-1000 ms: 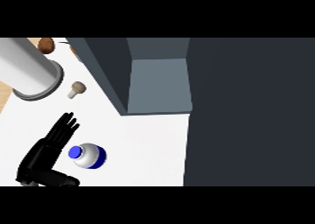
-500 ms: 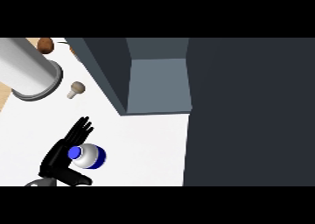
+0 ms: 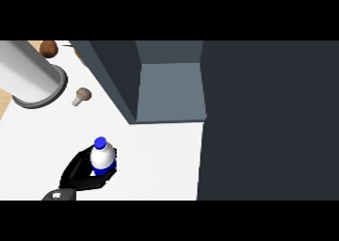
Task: Pick up the bottled water, place it into the cabinet and close the cabinet
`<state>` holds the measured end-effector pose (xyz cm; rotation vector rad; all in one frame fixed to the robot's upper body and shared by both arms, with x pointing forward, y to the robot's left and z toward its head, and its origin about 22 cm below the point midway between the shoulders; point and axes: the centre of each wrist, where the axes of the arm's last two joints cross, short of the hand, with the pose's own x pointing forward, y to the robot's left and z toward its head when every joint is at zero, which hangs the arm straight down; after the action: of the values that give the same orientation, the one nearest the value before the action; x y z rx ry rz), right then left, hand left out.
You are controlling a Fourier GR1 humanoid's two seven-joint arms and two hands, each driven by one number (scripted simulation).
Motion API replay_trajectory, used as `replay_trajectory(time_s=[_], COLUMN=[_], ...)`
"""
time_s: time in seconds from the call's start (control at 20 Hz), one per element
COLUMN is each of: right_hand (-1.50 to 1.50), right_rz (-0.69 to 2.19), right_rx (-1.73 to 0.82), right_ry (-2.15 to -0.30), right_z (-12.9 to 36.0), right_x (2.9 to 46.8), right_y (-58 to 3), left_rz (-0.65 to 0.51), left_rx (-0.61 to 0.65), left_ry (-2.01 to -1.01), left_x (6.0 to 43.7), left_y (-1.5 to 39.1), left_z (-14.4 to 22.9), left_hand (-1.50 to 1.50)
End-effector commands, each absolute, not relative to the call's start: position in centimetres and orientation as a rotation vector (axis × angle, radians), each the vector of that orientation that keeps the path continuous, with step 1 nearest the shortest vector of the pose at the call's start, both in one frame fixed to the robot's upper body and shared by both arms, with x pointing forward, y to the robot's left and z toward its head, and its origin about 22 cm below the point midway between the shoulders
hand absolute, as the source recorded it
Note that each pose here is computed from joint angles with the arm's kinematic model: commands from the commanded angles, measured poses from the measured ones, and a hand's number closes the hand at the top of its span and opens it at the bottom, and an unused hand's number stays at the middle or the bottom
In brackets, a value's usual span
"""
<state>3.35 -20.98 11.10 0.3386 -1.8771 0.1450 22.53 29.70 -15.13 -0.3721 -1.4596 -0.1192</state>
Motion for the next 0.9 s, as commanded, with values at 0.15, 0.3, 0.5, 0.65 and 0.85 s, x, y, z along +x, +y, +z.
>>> replay_trajectory(time_s=[0.15,0.3,0.5,0.65,0.85], right_hand=[-1.5,-1.5,-1.5,-1.5,-1.5], right_rz=[0.195,0.213,0.176,0.188,0.154], right_rx=[0.3,0.282,0.285,0.279,0.254], right_ry=[-1.929,-1.915,-1.915,-1.903,-1.91], right_z=[14.4,14.1,13.8,14.9,14.5], right_x=[2.5,2.5,2.1,2.2,2.6], right_y=[-21.3,-21.8,-21.2,-22.0,-21.4], left_rz=[-0.226,-0.228,-0.137,-0.185,-0.123], left_rx=[-0.315,-0.185,-0.027,-0.018,-0.116], left_ry=[-1.602,-1.662,-1.706,-1.755,-1.745], left_x=[22.3,20.9,21.4,22.1,22.1], left_y=[28.0,29.5,27.7,26.4,25.7], left_z=[-16.6,-17.1,-17.3,-17.2,-16.6], left_hand=[1.5,1.5,1.5,1.5,1.5])
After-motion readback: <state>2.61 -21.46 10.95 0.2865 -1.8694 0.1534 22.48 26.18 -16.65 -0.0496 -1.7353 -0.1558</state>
